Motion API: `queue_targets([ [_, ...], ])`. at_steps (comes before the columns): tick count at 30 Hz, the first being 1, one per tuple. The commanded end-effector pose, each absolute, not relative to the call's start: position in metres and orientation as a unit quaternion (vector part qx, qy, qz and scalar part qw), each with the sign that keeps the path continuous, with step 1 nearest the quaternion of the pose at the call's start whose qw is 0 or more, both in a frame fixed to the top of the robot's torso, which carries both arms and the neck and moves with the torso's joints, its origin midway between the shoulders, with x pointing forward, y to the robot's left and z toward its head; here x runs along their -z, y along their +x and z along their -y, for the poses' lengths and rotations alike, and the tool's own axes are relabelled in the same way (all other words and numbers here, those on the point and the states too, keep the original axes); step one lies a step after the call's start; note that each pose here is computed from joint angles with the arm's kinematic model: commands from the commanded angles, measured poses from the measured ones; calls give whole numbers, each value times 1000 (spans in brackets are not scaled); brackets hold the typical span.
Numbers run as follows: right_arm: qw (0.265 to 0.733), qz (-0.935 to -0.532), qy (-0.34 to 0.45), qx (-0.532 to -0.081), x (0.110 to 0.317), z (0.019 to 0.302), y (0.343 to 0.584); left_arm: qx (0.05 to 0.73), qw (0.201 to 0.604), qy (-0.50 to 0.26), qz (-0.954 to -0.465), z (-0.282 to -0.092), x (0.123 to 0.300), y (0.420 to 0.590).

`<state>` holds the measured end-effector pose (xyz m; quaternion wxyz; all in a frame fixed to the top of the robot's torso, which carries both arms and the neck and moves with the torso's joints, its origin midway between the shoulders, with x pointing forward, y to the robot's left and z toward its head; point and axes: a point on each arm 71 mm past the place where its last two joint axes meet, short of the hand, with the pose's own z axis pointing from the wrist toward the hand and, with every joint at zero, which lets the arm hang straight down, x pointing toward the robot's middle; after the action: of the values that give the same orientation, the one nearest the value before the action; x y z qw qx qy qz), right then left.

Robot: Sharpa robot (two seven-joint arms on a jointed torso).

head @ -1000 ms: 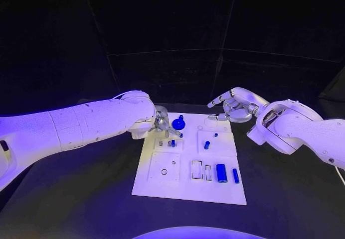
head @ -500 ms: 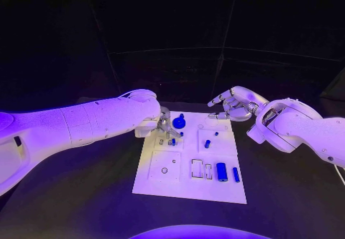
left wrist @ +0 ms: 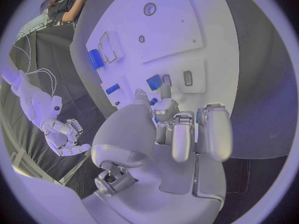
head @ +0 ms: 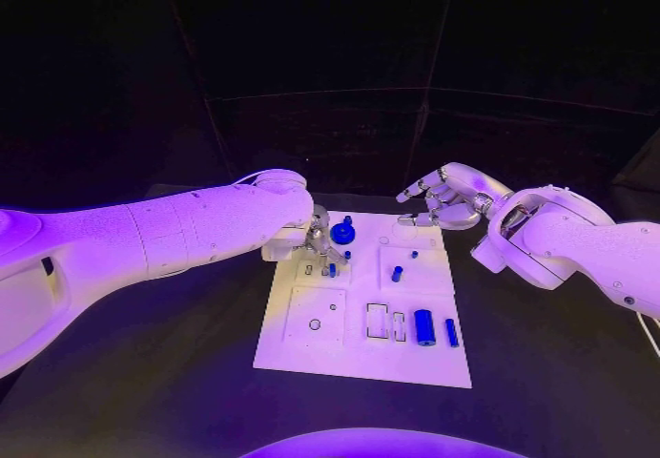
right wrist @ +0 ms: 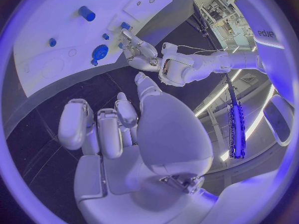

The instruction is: Assemble the parts on the task board

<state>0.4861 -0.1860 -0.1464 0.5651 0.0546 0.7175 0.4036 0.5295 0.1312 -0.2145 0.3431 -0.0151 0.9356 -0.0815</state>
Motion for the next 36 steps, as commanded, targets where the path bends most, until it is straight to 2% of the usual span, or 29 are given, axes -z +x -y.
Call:
queue_targets([
  [1,563,-718,54,-405,145,185,486,74,337,-6,-938,-130,215,530],
  [36,559,-721,51,-406,147,181,488,71,325,7,-943,-121,220,530],
])
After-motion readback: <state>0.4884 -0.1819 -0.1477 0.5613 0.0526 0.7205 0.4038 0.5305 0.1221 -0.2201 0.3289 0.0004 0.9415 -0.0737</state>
